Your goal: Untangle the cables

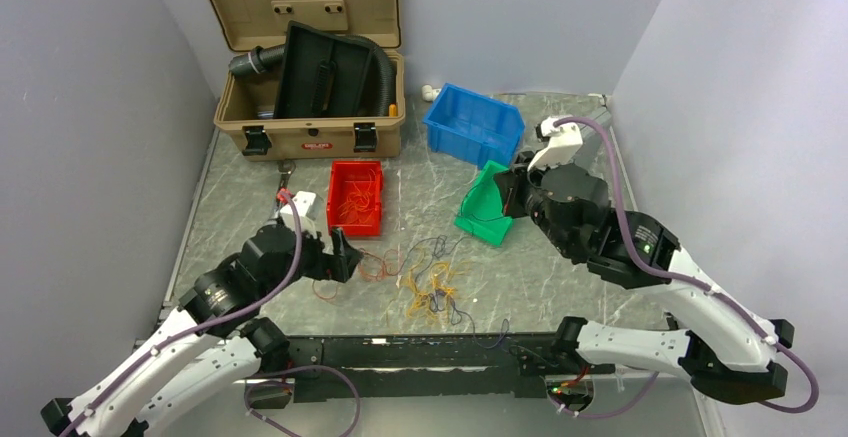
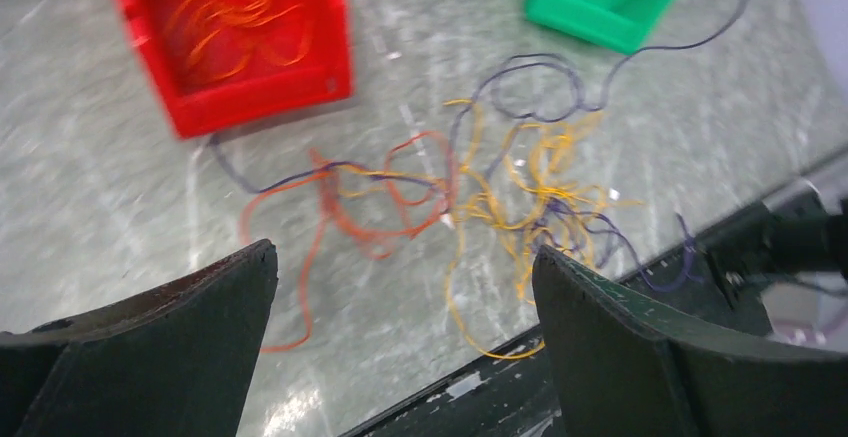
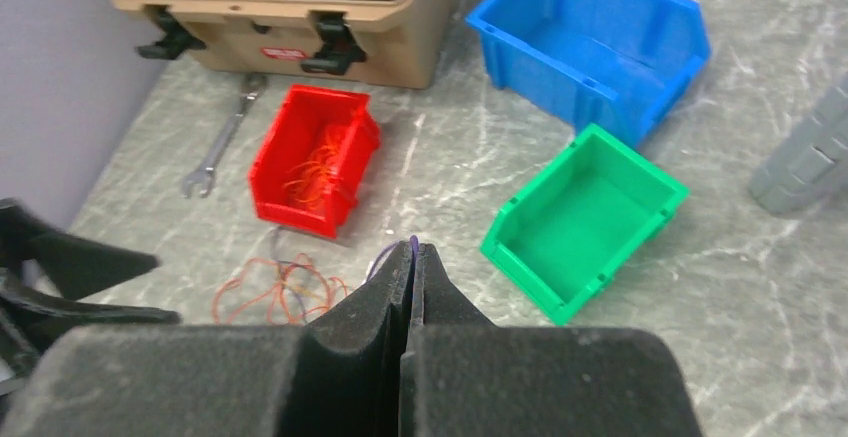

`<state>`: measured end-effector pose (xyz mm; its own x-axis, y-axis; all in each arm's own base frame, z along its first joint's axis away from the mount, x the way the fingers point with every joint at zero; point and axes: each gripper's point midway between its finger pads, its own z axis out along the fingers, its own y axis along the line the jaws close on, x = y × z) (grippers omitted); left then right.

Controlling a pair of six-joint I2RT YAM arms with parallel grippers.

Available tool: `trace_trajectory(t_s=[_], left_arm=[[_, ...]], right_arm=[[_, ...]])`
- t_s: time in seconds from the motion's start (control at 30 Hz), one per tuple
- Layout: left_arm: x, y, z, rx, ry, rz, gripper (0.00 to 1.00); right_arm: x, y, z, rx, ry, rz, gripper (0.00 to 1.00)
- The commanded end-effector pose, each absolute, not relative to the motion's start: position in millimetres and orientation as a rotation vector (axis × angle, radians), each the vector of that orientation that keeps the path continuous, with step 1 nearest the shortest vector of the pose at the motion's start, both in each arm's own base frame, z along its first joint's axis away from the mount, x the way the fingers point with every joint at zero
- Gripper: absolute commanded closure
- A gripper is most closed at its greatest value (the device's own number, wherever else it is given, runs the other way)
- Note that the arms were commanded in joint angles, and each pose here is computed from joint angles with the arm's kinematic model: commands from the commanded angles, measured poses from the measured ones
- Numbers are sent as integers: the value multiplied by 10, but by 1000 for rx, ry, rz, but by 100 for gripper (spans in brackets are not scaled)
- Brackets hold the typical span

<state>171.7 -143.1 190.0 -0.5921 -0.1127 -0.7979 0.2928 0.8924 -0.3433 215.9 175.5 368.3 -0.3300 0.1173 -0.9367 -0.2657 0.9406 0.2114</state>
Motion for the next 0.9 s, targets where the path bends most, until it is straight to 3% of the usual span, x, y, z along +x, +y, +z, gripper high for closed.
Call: trace_trajectory(t_s=[0.0, 0.37, 0.5, 0.8, 0.83, 0.87], left_arm=[[1705, -2009, 2392, 433, 1855, -847, 1], [1970, -2646, 2100, 600, 1725, -954, 9], [2175, -2677, 1886, 552, 1792, -876, 19], [2267, -2931, 1318, 594, 1915, -912, 26], [2267, -2945, 1271, 594, 1923, -917, 28], [2270, -2954, 1221, 595, 1935, -915, 38]], right_arm=[[2036, 1874, 4301, -121, 1721, 611, 100], [1927, 1908, 4840, -116, 1632, 744, 100], [1841, 1884, 5032, -101, 1584, 821, 100], [1749, 1816, 5274, -75, 1537, 891, 100], [1742, 1811, 5294, -73, 1533, 896, 100], [1731, 1802, 5321, -73, 1527, 902, 100]])
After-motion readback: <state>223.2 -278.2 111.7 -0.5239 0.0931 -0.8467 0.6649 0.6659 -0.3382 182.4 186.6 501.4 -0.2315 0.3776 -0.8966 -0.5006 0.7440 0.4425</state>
